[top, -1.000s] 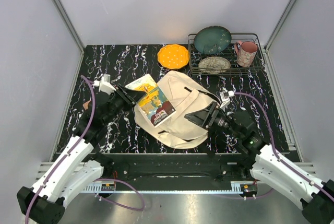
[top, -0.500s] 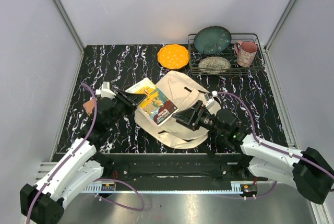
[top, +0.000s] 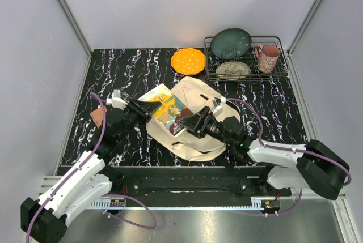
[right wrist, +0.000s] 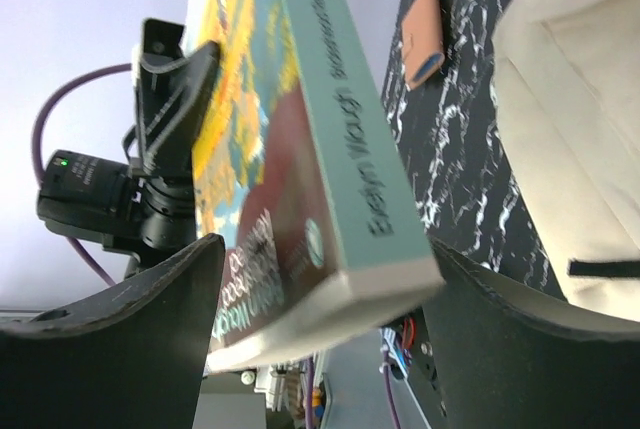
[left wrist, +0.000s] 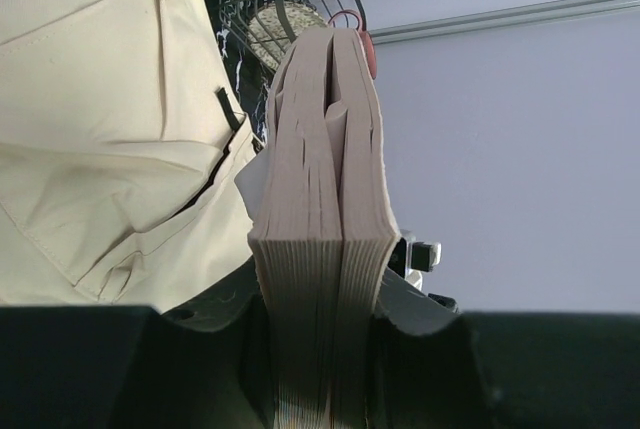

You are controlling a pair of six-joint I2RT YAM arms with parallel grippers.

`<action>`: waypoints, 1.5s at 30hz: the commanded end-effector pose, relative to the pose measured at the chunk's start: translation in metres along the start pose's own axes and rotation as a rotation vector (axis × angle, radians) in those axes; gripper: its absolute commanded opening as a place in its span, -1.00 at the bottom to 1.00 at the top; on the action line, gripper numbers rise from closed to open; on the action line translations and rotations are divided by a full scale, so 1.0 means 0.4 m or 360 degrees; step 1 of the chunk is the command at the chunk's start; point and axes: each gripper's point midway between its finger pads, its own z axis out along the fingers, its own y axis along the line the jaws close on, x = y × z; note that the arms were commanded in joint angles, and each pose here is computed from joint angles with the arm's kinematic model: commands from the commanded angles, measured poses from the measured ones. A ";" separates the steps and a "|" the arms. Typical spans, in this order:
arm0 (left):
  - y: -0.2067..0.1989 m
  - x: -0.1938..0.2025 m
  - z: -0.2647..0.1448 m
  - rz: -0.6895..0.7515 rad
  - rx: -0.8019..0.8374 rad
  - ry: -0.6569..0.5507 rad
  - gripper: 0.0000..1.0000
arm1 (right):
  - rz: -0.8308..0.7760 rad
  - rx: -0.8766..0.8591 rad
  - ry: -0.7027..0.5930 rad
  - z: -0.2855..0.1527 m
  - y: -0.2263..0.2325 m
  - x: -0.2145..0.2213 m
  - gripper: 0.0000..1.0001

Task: Pack the student bag
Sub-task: Pick up the book from the center of the board, then place the book in the student bag.

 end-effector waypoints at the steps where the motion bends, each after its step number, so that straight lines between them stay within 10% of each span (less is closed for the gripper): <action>1: -0.144 -0.038 -0.021 -0.0068 0.0332 -0.0093 -1.00 | -0.0051 -0.0276 -0.0091 0.031 0.136 -0.037 0.57; 6: -0.132 -0.034 -0.018 -0.0061 0.0315 -0.0089 -1.00 | -0.0002 -0.0364 -0.0056 0.031 0.164 -0.028 -0.02; 11: -0.122 -0.032 -0.013 -0.0064 0.0306 -0.0087 -1.00 | 0.0024 -0.0387 -0.0028 0.024 0.176 -0.014 -0.07; 16: -0.123 -0.026 -0.008 -0.0043 0.0303 -0.0068 -0.84 | 0.0019 -0.0389 -0.0080 0.007 0.181 -0.023 -1.00; 18: -0.130 -0.023 -0.006 0.0023 0.0312 -0.0054 0.09 | -0.0013 -0.0374 -0.0116 -0.006 0.177 -0.032 -1.00; 22: -0.167 -0.022 -0.006 0.0373 0.0216 0.0026 0.98 | -0.0122 -0.0081 -0.0343 -0.070 0.132 -0.099 -1.00; 34: -0.154 0.163 0.048 0.1207 0.0186 0.0551 0.98 | -0.0118 0.0942 -0.1362 -0.571 -0.068 -0.344 -1.00; 45: -0.071 0.455 0.129 0.1799 -0.0022 0.1046 0.98 | -0.0145 0.1223 -0.1736 -0.825 -0.043 -0.409 -1.00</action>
